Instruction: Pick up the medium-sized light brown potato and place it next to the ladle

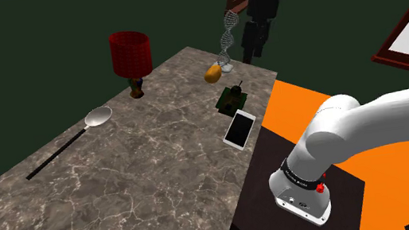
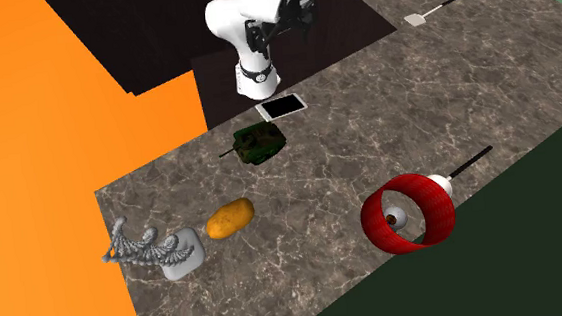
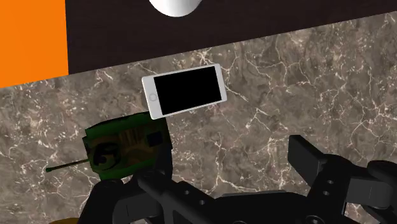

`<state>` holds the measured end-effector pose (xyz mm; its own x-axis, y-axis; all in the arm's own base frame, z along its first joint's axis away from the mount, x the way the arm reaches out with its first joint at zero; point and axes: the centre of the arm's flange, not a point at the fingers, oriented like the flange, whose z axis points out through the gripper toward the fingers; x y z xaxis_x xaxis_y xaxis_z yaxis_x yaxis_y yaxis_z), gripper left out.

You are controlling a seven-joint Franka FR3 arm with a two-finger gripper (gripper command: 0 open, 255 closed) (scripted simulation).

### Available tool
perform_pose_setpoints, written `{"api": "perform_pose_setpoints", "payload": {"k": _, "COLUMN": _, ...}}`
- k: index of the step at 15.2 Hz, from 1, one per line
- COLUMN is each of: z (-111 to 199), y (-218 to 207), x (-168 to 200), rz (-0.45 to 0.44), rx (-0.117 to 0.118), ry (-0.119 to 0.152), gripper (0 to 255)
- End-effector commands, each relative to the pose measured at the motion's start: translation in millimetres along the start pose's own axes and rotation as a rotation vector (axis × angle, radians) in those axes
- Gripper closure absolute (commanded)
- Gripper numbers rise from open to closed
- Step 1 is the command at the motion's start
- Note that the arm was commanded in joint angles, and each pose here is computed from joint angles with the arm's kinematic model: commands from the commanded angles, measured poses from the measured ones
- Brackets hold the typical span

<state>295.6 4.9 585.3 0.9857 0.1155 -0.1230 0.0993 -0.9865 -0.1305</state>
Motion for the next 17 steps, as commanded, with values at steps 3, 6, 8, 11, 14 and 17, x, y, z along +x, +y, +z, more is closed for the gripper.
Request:
{"api": "perform_pose_setpoints", "payload": {"k": 3, "z": 10.9, "y": 14.3, "x": 15.5, "rz": 0.073, "rx": 0.023, "ry": 0.038, "gripper": 0}}
{"api": "perform_pose_setpoints", "payload": {"k": 6, "z": 26.9, "y": 37.3, "x": 37.5, "rz": 0.181, "rx": 0.057, "ry": 0.094, "gripper": 0}}
{"api": "perform_pose_setpoints", "payload": {"k": 8, "z": 37.3, "y": 53.6, "x": 51.2, "rz": 0.254, "rx": 0.08, "ry": 0.132, "gripper": 0}}
{"api": "perform_pose_setpoints", "payload": {"k": 11, "z": 52.8, "y": 79.4, "x": 70.3, "rz": 0.363, "rx": 0.115, "ry": 0.189, "gripper": 0}}
{"api": "perform_pose_setpoints", "payload": {"k": 14, "z": 68.1, "y": 106.7, "x": 87.3, "rz": 0.471, "rx": 0.149, "ry": 0.245, "gripper": 0}}
{"api": "perform_pose_setpoints", "payload": {"k": 17, "z": 83.5, "y": 135.2, "x": 102.1, "rz": 0.58, "rx": 0.184, "ry": 0.302, "gripper": 0}}
